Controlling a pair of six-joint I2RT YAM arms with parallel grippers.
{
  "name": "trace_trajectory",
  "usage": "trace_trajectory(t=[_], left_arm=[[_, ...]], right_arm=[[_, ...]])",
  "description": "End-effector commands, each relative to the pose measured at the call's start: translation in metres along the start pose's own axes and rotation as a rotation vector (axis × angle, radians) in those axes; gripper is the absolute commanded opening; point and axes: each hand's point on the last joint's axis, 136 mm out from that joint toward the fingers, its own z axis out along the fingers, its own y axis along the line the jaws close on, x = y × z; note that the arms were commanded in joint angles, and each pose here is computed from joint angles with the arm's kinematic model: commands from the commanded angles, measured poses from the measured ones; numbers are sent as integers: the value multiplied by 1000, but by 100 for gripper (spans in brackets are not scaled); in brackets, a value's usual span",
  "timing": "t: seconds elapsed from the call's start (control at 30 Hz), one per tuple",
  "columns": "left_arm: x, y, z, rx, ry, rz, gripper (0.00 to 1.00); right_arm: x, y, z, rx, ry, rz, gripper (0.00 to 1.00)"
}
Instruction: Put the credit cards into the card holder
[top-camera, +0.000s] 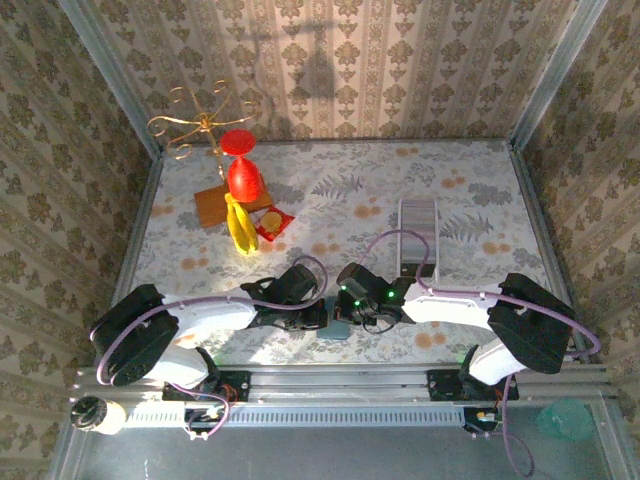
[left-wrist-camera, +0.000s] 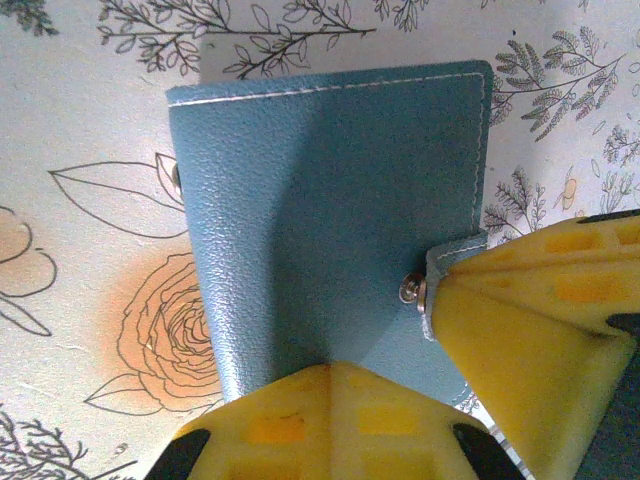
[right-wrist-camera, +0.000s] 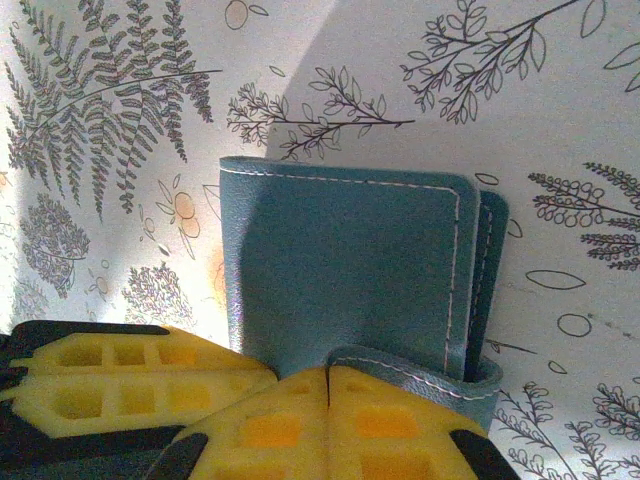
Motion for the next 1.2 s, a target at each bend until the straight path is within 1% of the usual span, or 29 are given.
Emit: trace_trajectory(t=[0.0, 0.2, 0.37, 0.57, 0.7, 0.77, 0.83, 0.93, 1.03, 1.07, 1.1, 1.13, 1.17], left_arm=[[12, 18, 2, -74, 40, 5, 0], [12, 19, 2, -76, 40, 6, 0], [12, 18, 2, -75, 42, 7, 0], [12, 18, 2, -74, 39, 8, 0], [12, 19, 1, -76, 38, 7, 0], [10, 18, -2, -72, 28, 13, 0], [7, 15, -9, -62, 4, 17, 0], [1, 12, -23, -55, -35, 21, 0], [-2, 18, -44, -84, -91, 21, 6], [-3, 22, -51, -94, -108, 19, 8], [-5, 24, -61, -97, -131, 18, 11], [-7, 25, -70, -96, -154, 21, 14], [-10, 28, -82, -106, -182, 22, 20]], right_arm=[[10, -9, 3, 15, 41, 6, 0], [8, -7, 7, 11, 44, 12, 0], [18, -24, 15, 68, 89, 39, 0], [31, -51, 23, 186, 151, 73, 0], [43, -81, 23, 307, 191, 93, 0], [47, -90, 24, 331, 208, 96, 0], [45, -84, 25, 294, 194, 86, 0], [27, -61, 18, 221, 118, 62, 0], [3, -33, 7, 146, 28, 20, 1], [-2, -25, 5, 125, 9, 12, 7], [-9, -13, 1, 91, -15, -1, 15], [-14, -1, -2, 51, -27, -8, 20], [-21, 14, -7, 2, -40, -8, 27]])
